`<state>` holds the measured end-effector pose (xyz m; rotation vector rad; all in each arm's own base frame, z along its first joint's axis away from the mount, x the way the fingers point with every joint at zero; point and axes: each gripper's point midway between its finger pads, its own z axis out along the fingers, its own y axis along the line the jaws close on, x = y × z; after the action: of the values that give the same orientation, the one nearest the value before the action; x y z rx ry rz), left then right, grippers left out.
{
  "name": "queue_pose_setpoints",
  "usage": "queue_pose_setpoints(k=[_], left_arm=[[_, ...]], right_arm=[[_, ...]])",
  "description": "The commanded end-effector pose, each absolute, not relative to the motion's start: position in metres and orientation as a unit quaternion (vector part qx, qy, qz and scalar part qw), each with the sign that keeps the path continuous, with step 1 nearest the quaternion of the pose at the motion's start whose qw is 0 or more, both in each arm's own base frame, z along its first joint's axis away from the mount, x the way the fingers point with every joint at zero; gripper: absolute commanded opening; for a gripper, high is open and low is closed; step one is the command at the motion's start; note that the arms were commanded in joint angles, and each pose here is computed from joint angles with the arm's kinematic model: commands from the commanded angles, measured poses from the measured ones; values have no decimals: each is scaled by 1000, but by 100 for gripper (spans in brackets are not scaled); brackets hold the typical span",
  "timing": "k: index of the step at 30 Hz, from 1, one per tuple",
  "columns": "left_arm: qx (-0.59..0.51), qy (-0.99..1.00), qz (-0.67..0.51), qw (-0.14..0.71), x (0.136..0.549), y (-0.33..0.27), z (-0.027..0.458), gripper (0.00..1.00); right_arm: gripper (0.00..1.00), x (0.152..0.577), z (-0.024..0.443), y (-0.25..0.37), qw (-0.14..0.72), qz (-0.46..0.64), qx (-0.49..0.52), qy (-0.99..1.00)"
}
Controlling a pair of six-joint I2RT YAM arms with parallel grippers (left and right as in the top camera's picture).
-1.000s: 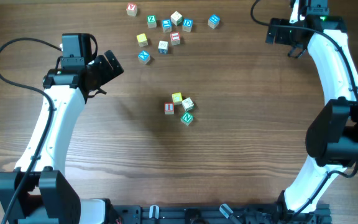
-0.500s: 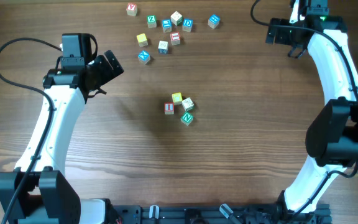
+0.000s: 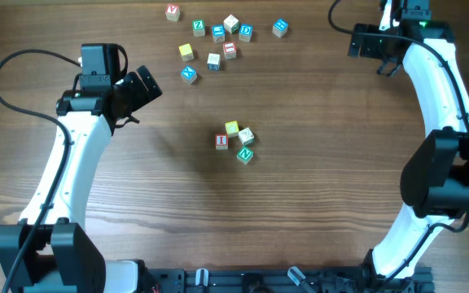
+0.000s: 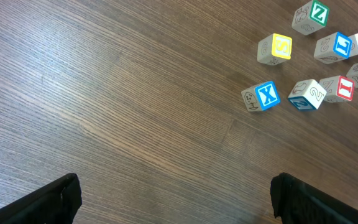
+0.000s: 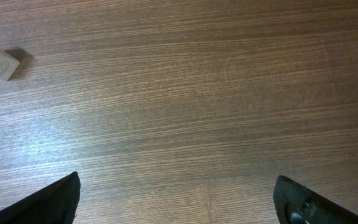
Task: Form a circle
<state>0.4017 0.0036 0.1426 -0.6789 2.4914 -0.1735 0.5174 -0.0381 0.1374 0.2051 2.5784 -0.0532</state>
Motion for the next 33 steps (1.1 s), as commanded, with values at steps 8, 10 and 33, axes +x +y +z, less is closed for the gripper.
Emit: queue_pose_setpoints(k=[8,10,33], left_arm=[[-254,926,-61,273,402,6,141,100],[-254,926,-61,273,402,6,141,100],[-207,865,-170,424,469,-20,214,100]], right_arm=[[100,518,130,-40,267,-26,73,961],[100,518,130,-40,267,-26,73,961],[100,518,130,-40,267,-26,74,961]])
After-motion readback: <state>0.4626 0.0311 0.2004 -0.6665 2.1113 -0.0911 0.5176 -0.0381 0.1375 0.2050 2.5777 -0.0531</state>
